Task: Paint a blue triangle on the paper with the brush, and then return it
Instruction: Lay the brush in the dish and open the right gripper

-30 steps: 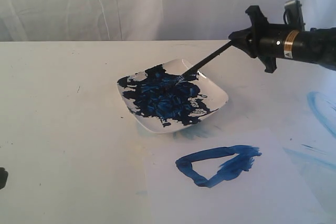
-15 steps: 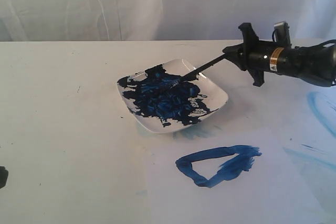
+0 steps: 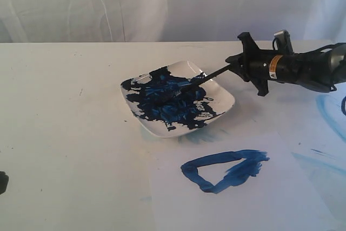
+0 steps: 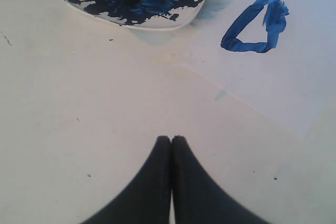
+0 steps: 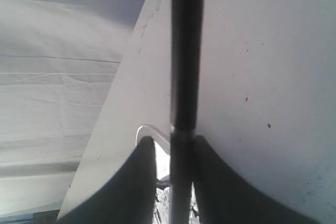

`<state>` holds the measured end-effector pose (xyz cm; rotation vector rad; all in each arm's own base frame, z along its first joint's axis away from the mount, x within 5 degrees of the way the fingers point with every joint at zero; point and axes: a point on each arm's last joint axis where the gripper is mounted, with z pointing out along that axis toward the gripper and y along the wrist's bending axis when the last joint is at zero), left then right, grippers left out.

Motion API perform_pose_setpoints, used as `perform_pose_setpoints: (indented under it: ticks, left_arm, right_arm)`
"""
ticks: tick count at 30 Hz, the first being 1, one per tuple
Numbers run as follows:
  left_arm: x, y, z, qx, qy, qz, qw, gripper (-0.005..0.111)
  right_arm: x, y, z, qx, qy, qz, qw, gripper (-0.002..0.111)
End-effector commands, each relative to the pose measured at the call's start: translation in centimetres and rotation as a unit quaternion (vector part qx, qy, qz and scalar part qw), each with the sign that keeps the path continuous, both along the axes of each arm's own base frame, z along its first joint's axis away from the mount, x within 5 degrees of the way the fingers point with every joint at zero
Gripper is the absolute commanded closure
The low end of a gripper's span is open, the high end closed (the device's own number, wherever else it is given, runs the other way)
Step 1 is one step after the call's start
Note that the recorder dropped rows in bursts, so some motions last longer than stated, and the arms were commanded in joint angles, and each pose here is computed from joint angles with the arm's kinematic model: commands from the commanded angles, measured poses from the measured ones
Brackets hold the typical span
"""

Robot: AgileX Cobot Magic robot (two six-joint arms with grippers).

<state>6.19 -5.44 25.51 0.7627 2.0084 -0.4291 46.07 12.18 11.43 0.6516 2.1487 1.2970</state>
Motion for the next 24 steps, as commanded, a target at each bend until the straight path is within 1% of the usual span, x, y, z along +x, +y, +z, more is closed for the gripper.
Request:
perform_pose_setpoints:
  ticks: [1,5,7,9,11,15,20,22,24]
  left_arm:
    - [-0.1,0.1,-0.2,-0.002,0.002,0.001,1.000,0.107]
    - [-0.1,0.1,-0.2,-0.001,0.001,0.000,1.000,0.107]
    - [-0.1,0.1,-0.2,-0.001,0.001,0.000,1.000,0.107]
    - [-0.1,0.1,-0.2,-0.001,0.001,0.000,1.000,0.107]
    - [-0.1,0.1,-0.2,-0.001,0.001,0.000,1.000,0.107]
    - [-0.1,0.1,-0.2,-0.001,0.001,0.000,1.000,0.107]
    - [-0.1,0.1,-0.2,-0.001,0.001,0.000,1.000,0.107]
    - [-0.1,0.1,-0.2,-0.001,0.001,0.000,1.000,0.107]
    - [-0.1,0.1,-0.2,-0.001,0.001,0.000,1.000,0.107]
  right_arm:
    - [-0.1,0.2,0.3,0.002,-0.008,0.014,1.000,0.071]
    - [-0.2,0.6,0.6,0.021,-0.018,0.034,0.999,0.057]
    - [-0.4,0.8,0.8,0.032,-0.025,0.051,0.998,0.049]
    - [-0.6,1.0,0.9,0.035,-0.029,0.063,0.997,0.047]
    - [-0.7,1.0,1.2,0.025,-0.035,0.078,0.996,0.048]
    - [-0.7,-0.1,1.8,0.001,-0.046,0.089,0.995,0.051]
    - [-0.7,-1.1,3.0,0.028,-0.065,0.098,0.993,0.053]
    - [-0.8,-1.8,4.0,0.047,-0.082,0.114,0.989,0.059]
    - [-1.2,-2.7,5.3,0.067,-0.105,0.144,0.982,0.071]
